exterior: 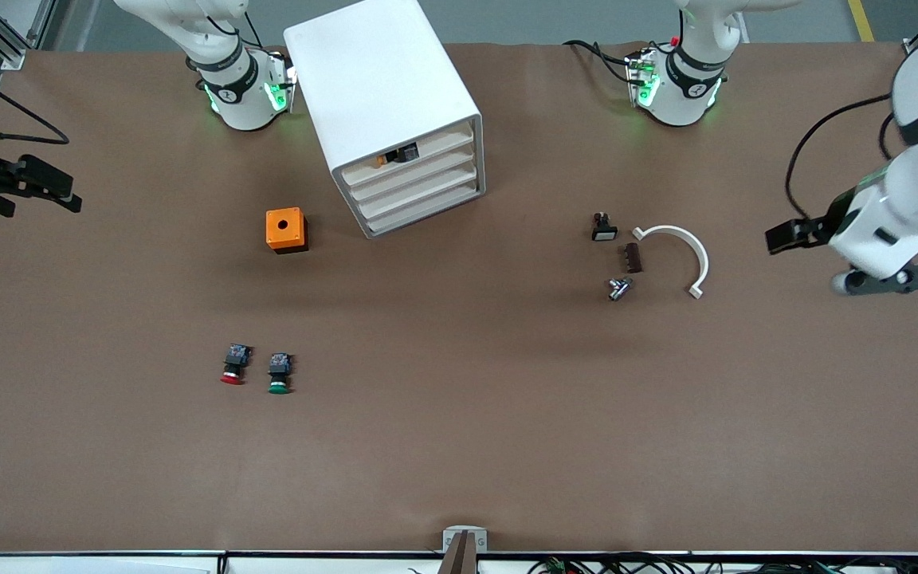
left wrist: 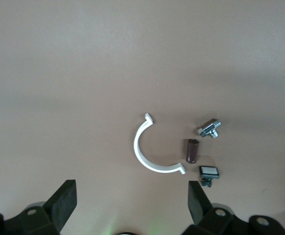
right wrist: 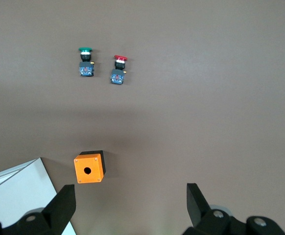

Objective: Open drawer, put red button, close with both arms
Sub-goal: 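Move the right gripper toward the red button while the left gripper approaches the cabinet, then lower the right gripper onto the red button while the left gripper grips the drawer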

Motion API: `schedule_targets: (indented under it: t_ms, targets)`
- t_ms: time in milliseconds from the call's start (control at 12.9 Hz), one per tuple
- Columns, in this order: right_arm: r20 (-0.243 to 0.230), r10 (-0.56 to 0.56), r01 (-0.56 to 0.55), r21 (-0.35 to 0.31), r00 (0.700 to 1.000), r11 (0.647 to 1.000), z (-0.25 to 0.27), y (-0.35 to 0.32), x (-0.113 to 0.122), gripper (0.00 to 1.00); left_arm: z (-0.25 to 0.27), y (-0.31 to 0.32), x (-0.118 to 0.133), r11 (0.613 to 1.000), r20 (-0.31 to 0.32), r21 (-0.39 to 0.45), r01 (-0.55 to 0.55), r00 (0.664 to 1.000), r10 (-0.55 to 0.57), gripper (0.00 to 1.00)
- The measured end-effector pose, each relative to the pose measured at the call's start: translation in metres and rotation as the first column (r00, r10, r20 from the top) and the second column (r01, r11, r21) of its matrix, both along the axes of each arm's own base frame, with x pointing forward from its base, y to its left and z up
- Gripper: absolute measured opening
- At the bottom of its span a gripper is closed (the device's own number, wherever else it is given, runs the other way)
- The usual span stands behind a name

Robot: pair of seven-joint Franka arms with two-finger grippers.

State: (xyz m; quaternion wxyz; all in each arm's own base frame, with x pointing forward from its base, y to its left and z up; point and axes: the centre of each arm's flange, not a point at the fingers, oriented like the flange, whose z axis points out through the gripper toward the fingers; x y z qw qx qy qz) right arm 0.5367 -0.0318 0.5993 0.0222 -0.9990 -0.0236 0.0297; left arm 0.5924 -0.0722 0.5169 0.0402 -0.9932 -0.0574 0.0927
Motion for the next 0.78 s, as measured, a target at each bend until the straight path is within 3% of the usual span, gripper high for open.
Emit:
schedule_targets:
  t_ms: [388, 621, 776]
  targets:
    - [-0.054, 0.015, -0.012, 0.041, 0.998, 0.999, -0.081, 0.014, 0.045, 1.00, -0.086, -0.080, 0.021, 0.970, -0.081, 0.059, -0.238, 0.967, 0.242, 1.00]
    - [-0.118, -0.037, 0.042, 0.038, 0.992, 0.998, -0.161, 0.015, 0.073, 1.00, -0.128, -0.135, 0.016, 0.907, -0.095, 0.147, -0.394, 0.907, 0.409, 1.00]
    - [-0.130, -0.079, 0.084, 0.030, 0.988, 0.996, -0.214, 0.019, 0.088, 1.00, -0.151, -0.174, 0.005, 0.870, -0.128, 0.176, -0.462, 0.865, 0.485, 1.00]
